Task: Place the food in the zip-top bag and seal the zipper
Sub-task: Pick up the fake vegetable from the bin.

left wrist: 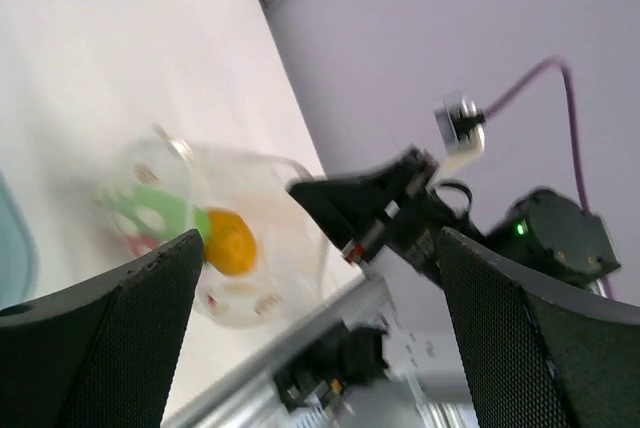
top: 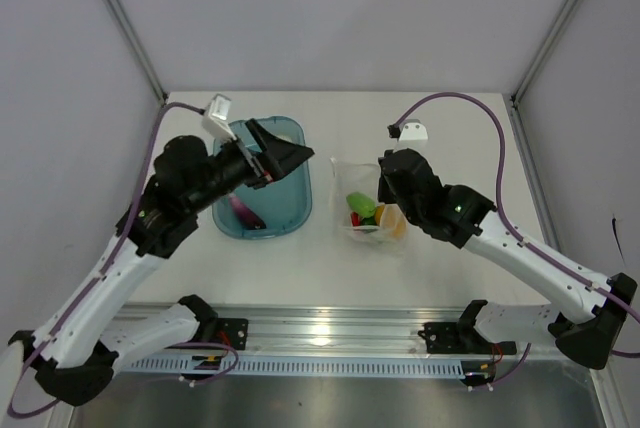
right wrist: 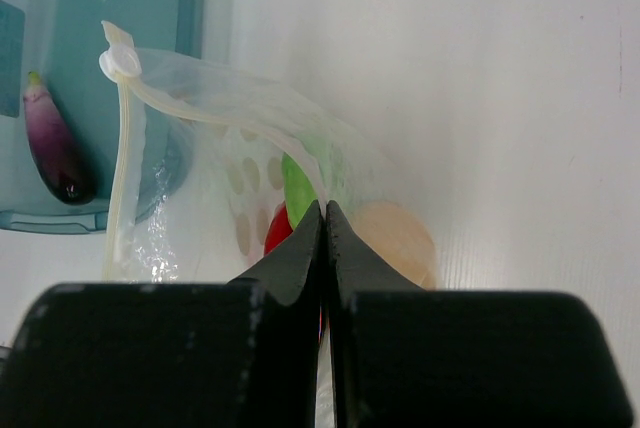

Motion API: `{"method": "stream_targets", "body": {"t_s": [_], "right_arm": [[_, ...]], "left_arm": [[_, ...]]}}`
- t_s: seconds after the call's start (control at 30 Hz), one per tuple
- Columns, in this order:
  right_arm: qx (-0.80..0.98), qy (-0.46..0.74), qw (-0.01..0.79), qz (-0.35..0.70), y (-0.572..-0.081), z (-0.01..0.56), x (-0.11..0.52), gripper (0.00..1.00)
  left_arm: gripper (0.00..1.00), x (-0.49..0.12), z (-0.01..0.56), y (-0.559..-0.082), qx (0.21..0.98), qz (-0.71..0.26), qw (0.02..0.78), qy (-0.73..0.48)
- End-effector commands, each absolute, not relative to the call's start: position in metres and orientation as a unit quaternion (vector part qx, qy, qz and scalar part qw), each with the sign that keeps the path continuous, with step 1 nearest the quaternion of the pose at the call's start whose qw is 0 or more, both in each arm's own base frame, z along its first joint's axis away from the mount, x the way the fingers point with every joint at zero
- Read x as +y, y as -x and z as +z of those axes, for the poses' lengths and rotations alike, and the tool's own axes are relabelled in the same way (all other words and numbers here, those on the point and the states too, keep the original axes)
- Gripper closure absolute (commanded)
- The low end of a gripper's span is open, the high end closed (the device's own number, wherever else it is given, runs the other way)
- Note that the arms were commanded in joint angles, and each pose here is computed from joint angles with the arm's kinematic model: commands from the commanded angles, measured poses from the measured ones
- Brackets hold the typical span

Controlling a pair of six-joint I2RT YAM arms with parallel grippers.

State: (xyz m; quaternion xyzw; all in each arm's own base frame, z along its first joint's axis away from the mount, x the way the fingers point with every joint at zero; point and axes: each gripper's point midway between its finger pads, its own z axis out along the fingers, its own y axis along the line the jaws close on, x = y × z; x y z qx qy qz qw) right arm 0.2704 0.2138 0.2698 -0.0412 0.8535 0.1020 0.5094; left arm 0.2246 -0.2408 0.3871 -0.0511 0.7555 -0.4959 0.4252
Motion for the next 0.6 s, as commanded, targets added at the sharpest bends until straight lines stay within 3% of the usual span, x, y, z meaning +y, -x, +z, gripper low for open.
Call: {"method": "stream_targets", "body": {"t_s": [0.0,0.17,0.37,0.57], "right_arm": [[0.841,0.027,0.529,0.11,-0.274,0.284,0.214,1.0],[0.843,0.028,0.526,0.109,-0.275,0.282,0.216,1.0],[0.844,0.03,0.525,0.103,-0.274,0.282,0.213,1.0],[0.848,0.034,0.519,0.105,-0.273,0.276,0.216,1.0]], "left_arm": [[0.01,-0.198,0.4,-0.257,0.744,-0.387,0.538,0.083],[0.01,-0.168,0.394,-0.288,0.786,-0.264,0.55,0.1],[0.0,-0.113,0.315,-0.317,0.849,-0.152,0.426,0.273],[0.0,-0.1,0.238,-0.331,0.899,-0.085,0.307,0.302]]}}
